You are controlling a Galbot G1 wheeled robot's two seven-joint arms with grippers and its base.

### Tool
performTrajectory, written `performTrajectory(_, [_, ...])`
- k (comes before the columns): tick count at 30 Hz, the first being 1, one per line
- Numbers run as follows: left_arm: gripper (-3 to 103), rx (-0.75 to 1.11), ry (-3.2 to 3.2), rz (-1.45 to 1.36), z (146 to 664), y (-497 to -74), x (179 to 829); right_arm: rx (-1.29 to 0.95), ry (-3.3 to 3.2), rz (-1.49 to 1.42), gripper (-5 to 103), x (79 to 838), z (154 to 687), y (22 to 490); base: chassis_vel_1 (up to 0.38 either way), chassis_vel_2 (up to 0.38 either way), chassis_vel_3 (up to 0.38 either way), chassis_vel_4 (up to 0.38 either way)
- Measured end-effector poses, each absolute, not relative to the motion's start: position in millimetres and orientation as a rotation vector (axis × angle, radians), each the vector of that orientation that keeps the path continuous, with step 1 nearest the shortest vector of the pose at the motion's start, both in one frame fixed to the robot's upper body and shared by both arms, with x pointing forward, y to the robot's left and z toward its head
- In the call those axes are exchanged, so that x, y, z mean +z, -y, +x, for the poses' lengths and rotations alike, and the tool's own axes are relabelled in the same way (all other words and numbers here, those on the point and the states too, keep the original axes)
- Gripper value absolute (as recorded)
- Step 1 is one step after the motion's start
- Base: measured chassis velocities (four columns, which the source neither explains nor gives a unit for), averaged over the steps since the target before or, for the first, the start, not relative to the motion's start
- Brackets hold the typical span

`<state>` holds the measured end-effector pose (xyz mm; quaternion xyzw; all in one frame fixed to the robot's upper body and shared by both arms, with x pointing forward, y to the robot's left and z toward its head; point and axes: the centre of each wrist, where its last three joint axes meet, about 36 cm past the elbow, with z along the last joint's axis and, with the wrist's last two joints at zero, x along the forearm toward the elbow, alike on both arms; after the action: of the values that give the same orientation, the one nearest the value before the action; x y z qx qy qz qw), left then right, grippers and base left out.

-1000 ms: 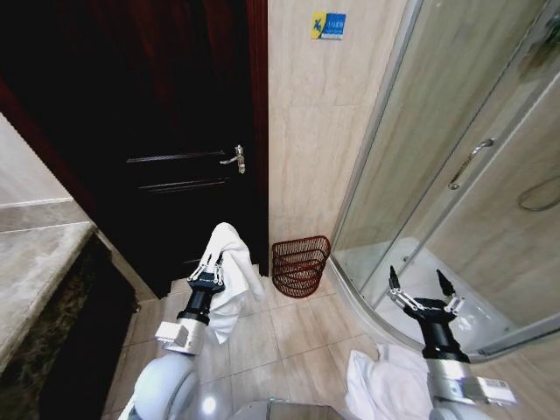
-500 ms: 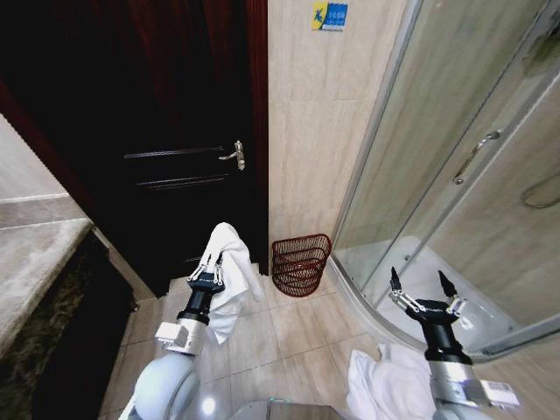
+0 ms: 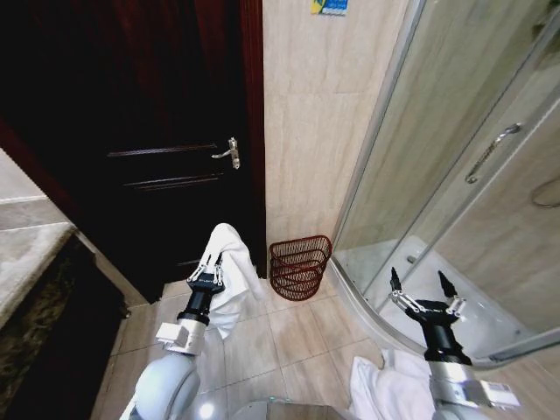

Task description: Discard the used towel into the hamper.

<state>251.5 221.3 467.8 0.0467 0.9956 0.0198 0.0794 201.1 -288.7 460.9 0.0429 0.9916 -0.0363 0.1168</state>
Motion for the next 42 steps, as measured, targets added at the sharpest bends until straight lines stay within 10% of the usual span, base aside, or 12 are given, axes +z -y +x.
performTrajectory(42, [6, 0.044, -2.958, 0.128, 256.1, -222.7, 457.6, -0.114, -2.917, 0.146, 100, 460.4, 202.7, 284.6, -0.027, -0.026, -0.022, -0.024])
